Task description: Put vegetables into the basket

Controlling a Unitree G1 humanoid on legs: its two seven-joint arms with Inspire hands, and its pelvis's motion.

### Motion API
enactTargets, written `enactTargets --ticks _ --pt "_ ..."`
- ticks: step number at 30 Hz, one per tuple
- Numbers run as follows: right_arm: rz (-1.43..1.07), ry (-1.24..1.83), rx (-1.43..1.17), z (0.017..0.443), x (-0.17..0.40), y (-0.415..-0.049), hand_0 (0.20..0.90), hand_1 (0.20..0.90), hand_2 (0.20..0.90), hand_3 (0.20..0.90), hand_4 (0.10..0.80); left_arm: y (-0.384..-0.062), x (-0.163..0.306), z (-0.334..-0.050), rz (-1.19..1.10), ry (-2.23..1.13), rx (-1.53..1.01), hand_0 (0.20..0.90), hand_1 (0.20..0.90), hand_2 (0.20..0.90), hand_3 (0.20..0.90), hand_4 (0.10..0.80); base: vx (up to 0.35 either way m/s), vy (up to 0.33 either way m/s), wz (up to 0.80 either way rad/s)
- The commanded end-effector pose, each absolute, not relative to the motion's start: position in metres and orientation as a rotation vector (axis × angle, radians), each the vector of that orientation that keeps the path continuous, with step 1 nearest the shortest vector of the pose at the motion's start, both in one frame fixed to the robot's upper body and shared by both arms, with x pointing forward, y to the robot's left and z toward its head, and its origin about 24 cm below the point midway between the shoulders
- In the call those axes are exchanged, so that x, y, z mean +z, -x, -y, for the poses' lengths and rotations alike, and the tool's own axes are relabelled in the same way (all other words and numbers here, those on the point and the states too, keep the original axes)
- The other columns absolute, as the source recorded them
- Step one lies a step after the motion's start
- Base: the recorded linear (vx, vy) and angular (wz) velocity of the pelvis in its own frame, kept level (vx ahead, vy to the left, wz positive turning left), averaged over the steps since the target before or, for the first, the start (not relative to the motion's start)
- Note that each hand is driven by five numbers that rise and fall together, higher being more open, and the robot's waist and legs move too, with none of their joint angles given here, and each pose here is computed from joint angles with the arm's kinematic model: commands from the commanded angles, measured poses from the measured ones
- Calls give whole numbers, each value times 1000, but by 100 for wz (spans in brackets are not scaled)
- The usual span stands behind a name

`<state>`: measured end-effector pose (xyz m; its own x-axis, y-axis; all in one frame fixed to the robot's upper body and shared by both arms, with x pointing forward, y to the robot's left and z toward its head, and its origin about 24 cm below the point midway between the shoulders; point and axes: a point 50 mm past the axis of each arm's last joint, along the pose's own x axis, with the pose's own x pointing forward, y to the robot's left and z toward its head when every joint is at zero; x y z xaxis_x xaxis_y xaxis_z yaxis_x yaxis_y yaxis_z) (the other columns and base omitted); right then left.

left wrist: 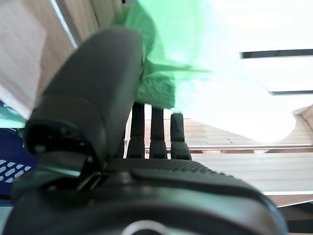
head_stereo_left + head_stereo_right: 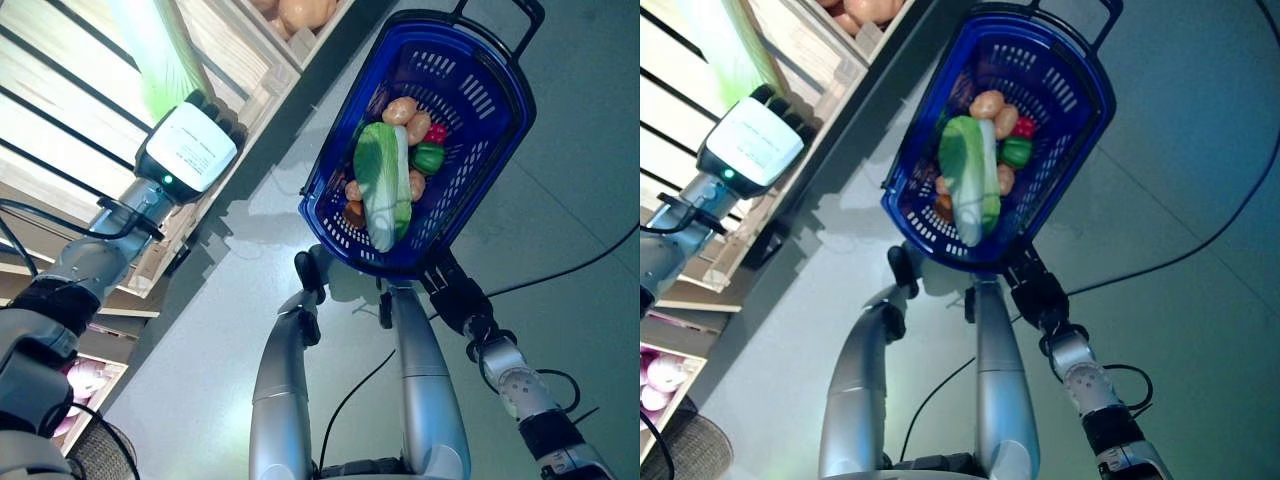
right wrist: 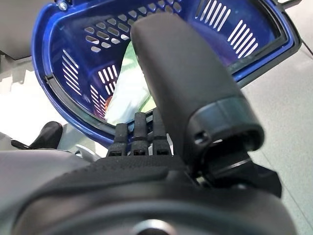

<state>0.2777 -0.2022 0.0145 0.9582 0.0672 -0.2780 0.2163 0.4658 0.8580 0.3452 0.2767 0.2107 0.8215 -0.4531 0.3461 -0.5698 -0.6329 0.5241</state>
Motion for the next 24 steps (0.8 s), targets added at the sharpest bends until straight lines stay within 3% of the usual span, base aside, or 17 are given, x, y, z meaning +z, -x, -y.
enactTargets --ticks 1,10,16,24 --pt "-296 -1027 -154 222 14 -259 900 900 900 900 800 -336 262 -293 744 -2297 546 300 300 300 300 400 -3 -48 0" --pt "-294 -1039 -159 222 13 -257 900 900 900 900 800 -331 261 -305 657 -2262 654 300 300 300 300 400 3 -27 1" --pt "-250 -1013 -174 225 18 -259 900 900 900 900 800 -318 262 -321 693 -2045 819 300 300 300 300 400 -41 -18 2" --pt "-235 -1005 -161 225 14 -256 900 900 900 900 800 -304 249 -329 797 -1986 828 300 300 300 300 400 -25 -34 0"
